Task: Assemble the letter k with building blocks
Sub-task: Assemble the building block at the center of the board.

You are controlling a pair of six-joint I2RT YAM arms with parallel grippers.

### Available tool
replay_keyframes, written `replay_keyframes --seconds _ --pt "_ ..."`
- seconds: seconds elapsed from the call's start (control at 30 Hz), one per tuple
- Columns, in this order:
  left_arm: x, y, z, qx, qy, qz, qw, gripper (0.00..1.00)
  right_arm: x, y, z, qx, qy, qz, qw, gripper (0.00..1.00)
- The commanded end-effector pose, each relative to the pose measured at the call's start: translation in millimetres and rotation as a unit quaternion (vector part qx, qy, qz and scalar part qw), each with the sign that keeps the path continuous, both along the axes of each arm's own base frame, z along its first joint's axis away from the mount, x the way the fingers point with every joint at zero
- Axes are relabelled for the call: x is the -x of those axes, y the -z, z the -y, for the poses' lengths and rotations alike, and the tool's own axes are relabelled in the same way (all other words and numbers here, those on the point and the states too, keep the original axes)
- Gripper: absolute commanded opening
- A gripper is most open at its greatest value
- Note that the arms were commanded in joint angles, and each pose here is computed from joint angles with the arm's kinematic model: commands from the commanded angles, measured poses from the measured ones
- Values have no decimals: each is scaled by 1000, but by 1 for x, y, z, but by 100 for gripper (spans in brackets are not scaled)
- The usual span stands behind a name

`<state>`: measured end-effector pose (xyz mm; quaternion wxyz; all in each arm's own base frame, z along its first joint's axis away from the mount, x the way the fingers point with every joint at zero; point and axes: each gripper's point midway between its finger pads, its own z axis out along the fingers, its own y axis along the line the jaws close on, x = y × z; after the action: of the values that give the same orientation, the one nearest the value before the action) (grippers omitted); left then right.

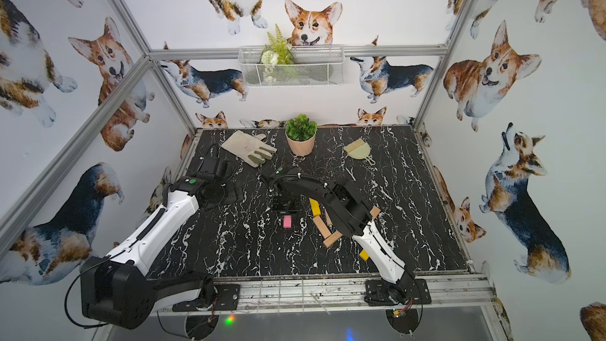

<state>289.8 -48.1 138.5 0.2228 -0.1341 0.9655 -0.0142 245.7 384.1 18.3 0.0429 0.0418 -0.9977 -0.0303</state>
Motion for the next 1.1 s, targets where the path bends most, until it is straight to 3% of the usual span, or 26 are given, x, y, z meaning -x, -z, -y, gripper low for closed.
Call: replay_keyframes --seconds 0.0,0.23,0.5,0.57,0.67,0.8,0.9,1.07 --pt "-3 -2 -1 -2 0 7 1000 97 -15 8 0 6 1 32 999 35" --pt "-3 -2 -1 -2 1 7 1000 97 -15 7 -2 1 3 30 1000 46" --pt "-4 -2 0 -2 2 8 1000 97 -17 -12 -6 -17 9 43 999 47" --pt "-4 -3 0 0 3 8 1000 97 -20 -39 -9 -41 10 66 997 50" --pt "-4 -2 5 5 13 10 1000 97 -26 -88 -7 -84 11 122 989 62" --pt "-3 -4 12 -4 28 14 1000 97 -39 -127 32 -103 38 188 976 62" --pt "-3 -5 12 -3 29 18 999 97 -47 -115 73 -80 51 177 980 62" --pt "-3 -2 14 -2 30 11 999 97 -51 -87 99 -33 -47 151 987 60"
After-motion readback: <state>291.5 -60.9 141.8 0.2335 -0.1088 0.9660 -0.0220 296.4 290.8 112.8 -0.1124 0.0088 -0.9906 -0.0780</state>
